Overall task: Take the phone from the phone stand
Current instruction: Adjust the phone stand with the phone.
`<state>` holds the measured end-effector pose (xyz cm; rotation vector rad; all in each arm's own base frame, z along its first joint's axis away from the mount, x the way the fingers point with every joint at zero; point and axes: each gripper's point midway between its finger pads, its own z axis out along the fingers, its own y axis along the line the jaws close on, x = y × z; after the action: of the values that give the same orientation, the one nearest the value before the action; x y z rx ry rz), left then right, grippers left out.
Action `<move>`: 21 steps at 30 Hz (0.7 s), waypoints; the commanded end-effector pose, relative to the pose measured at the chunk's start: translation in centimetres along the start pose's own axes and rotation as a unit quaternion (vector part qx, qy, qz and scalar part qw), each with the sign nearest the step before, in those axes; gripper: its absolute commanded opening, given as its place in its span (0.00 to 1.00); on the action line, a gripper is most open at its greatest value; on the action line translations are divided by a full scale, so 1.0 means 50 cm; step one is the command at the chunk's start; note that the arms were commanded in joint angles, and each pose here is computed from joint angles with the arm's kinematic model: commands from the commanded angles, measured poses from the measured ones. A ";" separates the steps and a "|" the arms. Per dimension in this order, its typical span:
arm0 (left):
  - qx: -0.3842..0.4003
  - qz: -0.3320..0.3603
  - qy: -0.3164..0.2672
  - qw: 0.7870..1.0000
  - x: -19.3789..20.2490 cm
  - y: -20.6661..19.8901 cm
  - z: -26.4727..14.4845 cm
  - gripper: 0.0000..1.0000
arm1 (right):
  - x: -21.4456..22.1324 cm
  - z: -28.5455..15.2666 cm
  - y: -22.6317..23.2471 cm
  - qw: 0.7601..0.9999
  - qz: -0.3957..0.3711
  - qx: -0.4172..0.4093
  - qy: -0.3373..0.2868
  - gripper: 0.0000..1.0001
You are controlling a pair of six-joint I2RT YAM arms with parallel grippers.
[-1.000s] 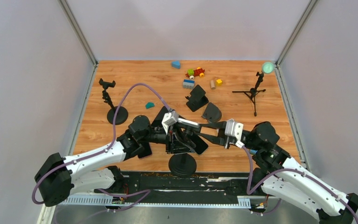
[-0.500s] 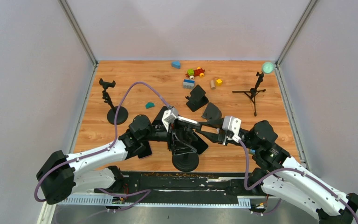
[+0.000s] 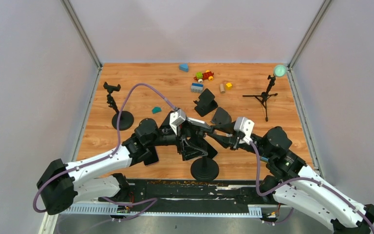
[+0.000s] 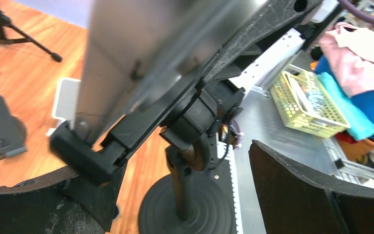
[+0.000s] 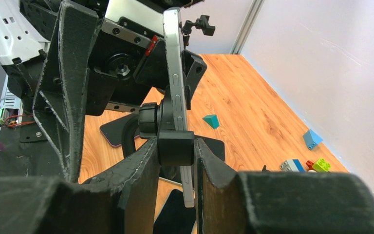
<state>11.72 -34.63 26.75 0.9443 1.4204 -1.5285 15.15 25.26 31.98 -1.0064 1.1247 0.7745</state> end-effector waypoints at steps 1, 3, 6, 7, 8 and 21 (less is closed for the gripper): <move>-0.063 0.065 -0.030 0.995 -0.060 0.024 -0.012 0.99 | -0.155 -0.020 -0.037 0.994 -0.015 0.041 -0.100 0.00; -0.084 0.069 -0.042 0.993 -0.071 0.033 -0.020 0.95 | -0.149 -0.020 -0.044 0.994 -0.014 0.052 -0.097 0.00; -0.108 0.073 -0.062 0.990 -0.087 0.045 -0.026 0.91 | -0.139 -0.014 -0.047 0.994 -0.009 0.056 -0.092 0.00; -0.117 0.074 -0.069 0.988 -0.093 0.050 -0.026 0.89 | -0.136 -0.010 -0.047 0.994 -0.006 0.054 -0.091 0.00; -0.119 0.075 -0.072 0.987 -0.096 0.051 -0.025 0.88 | -0.133 -0.007 -0.046 0.994 -0.002 0.053 -0.091 0.00; -0.131 0.065 -0.072 0.987 -0.097 0.070 0.020 0.47 | -0.112 0.008 -0.053 0.995 0.008 0.069 -0.076 0.00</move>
<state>16.77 -34.49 26.64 0.7521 1.4944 -1.2413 17.31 24.67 31.44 -0.9088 1.2287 0.7053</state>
